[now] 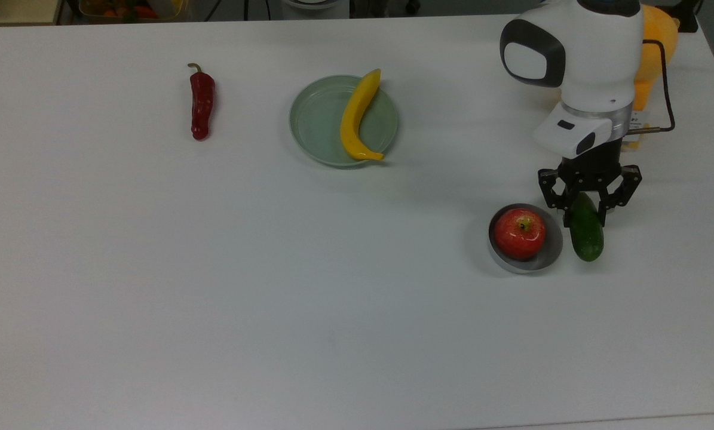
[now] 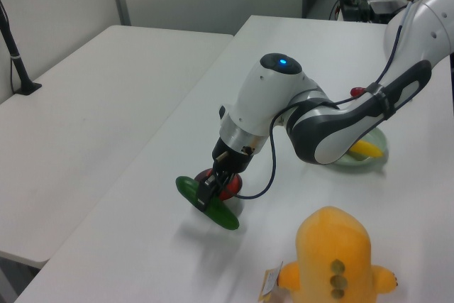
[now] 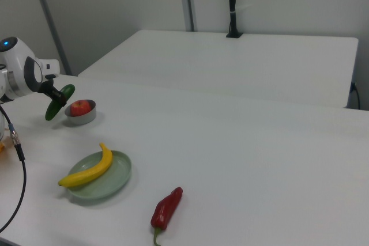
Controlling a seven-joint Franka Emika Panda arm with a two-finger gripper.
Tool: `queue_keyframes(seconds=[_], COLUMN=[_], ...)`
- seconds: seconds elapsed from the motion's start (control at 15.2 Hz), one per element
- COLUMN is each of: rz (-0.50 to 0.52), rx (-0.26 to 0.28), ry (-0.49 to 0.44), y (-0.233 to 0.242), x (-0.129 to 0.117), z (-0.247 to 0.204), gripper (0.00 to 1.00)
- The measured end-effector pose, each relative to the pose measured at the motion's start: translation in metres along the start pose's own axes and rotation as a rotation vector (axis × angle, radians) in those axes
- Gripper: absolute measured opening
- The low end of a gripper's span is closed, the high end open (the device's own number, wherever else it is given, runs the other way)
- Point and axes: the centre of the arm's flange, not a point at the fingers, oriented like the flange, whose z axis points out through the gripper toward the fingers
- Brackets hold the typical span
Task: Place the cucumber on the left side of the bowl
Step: 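Lower the cucumber beside the silver bowl and open the gripper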
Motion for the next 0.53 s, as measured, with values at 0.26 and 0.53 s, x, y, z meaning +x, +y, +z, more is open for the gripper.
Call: queue_keyframes(seconds=[0.26, 0.53], rz=[-0.015, -0.019], rx=[-0.01, -0.015], ry=[0.017, 0.023], y=[0.0039, 0.0058], x=[0.0037, 0.0056], z=[0.0015, 0.0015], gripper=[0.48, 0.51])
